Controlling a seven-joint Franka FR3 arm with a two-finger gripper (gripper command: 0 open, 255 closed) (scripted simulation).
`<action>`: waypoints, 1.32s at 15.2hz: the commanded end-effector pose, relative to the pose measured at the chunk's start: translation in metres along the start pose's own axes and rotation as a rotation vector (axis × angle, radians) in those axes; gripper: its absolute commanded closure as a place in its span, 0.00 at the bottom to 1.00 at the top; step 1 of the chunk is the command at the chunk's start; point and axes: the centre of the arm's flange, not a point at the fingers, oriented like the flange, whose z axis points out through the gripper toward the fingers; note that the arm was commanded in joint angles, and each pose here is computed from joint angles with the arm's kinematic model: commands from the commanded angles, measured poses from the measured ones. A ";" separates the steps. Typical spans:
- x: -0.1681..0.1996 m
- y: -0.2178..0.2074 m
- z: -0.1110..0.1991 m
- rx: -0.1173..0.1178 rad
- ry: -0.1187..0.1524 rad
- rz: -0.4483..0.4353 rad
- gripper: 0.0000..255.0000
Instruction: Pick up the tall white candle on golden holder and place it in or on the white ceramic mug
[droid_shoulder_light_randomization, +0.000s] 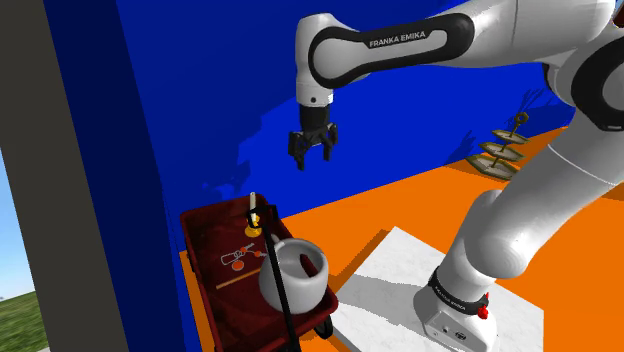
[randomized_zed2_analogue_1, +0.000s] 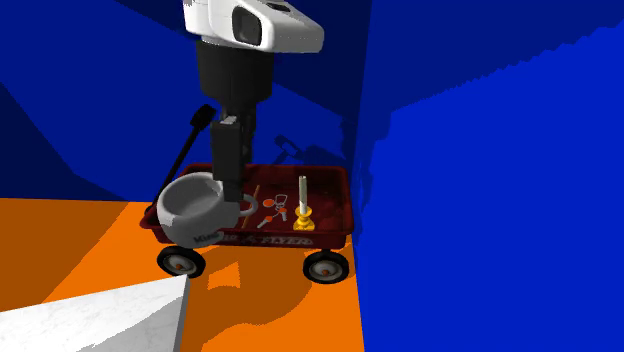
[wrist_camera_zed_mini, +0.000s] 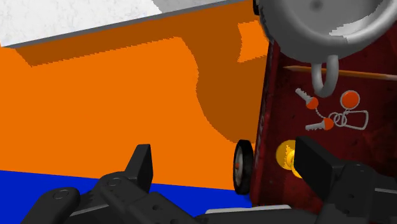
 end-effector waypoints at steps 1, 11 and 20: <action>0.015 -0.021 0.008 0.007 -0.004 0.001 0.00; 0.093 -0.117 0.047 0.037 -0.021 0.004 0.00; 0.106 -0.136 0.090 0.042 -0.024 0.004 0.00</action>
